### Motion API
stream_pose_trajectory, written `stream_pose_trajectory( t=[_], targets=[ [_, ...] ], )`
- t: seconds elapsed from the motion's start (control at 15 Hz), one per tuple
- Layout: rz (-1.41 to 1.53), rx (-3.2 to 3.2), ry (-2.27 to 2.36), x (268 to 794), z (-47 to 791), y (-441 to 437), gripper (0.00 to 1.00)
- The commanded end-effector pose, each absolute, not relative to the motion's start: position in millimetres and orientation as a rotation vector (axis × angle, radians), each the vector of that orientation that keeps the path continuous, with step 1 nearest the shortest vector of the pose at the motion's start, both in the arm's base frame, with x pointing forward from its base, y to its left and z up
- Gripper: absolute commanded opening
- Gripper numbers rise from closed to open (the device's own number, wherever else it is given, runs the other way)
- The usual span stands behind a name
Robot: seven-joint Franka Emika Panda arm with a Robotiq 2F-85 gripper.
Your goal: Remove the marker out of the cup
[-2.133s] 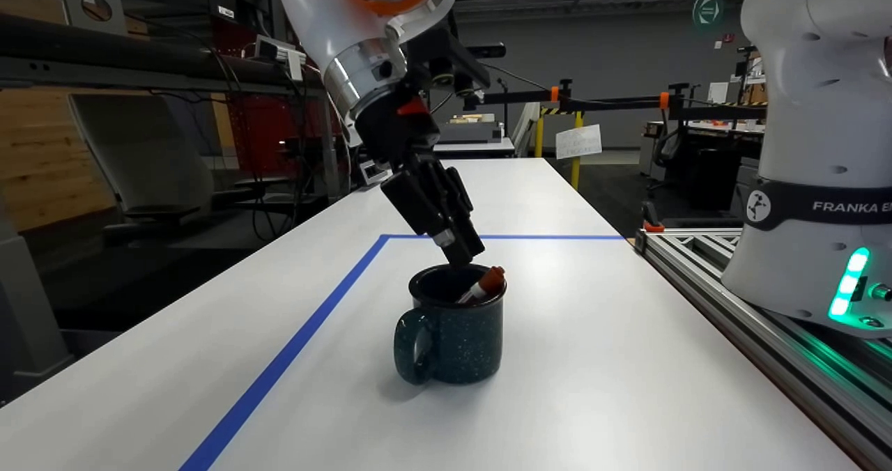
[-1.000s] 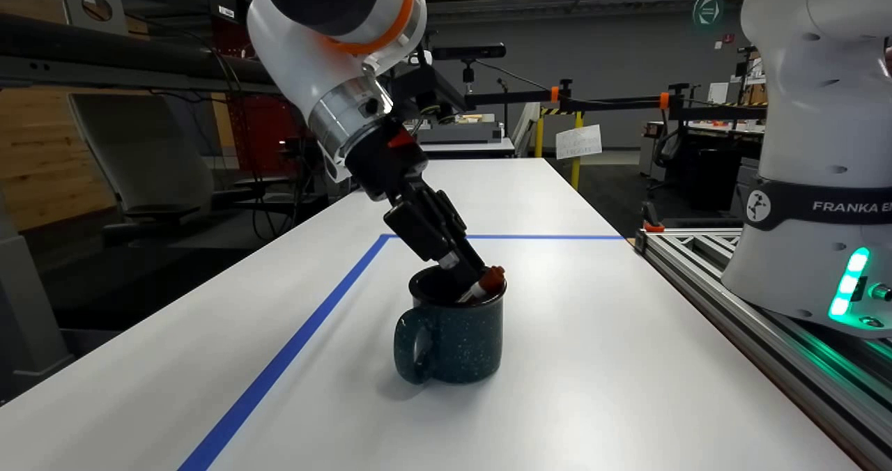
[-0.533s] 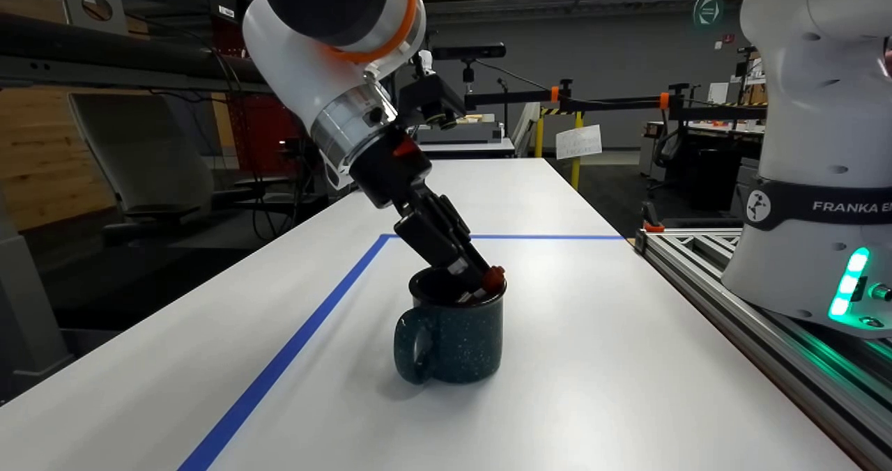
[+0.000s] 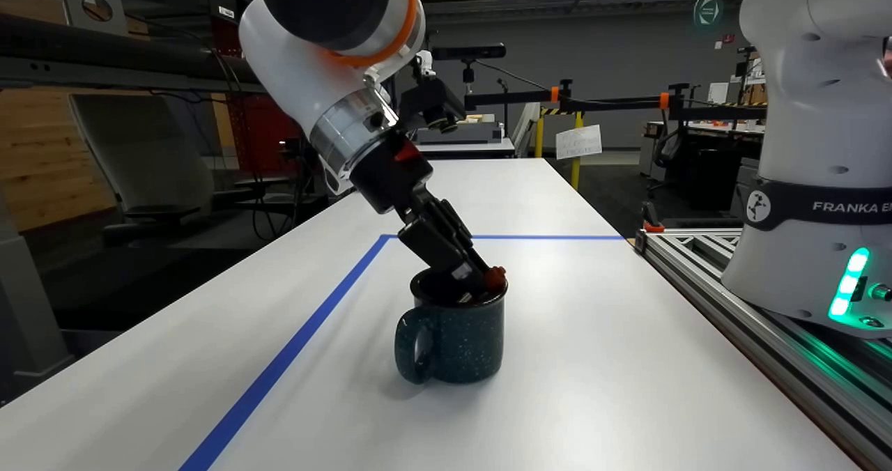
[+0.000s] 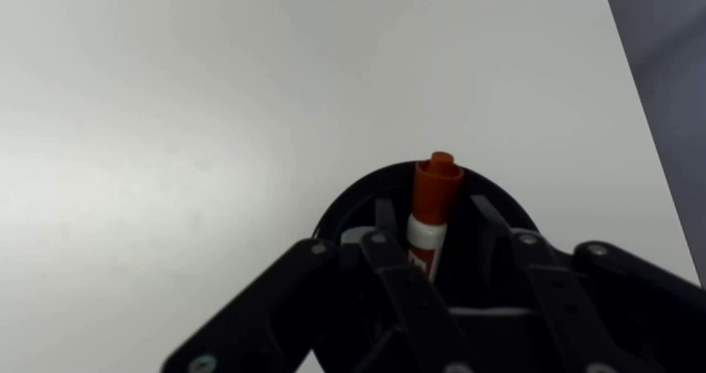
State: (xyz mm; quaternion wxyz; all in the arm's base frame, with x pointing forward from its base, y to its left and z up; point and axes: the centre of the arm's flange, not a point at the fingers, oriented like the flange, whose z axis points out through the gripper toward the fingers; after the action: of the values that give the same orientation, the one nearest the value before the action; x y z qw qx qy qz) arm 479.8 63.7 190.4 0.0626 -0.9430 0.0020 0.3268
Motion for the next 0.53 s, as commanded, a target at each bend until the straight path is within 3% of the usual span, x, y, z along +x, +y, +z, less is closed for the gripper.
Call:
stream_pose_trajectory(
  t=[0.0,0.07,0.2,0.47],
  targets=[
    [1.018,-2.857,-0.009,481,187,71,0.08],
    [1.02,-2.858,-0.012,481,186,71,0.0],
    [1.019,-2.86,-0.009,481,187,72,0.05],
    [1.021,-2.846,0.052,482,207,74,0.05]
  ],
)
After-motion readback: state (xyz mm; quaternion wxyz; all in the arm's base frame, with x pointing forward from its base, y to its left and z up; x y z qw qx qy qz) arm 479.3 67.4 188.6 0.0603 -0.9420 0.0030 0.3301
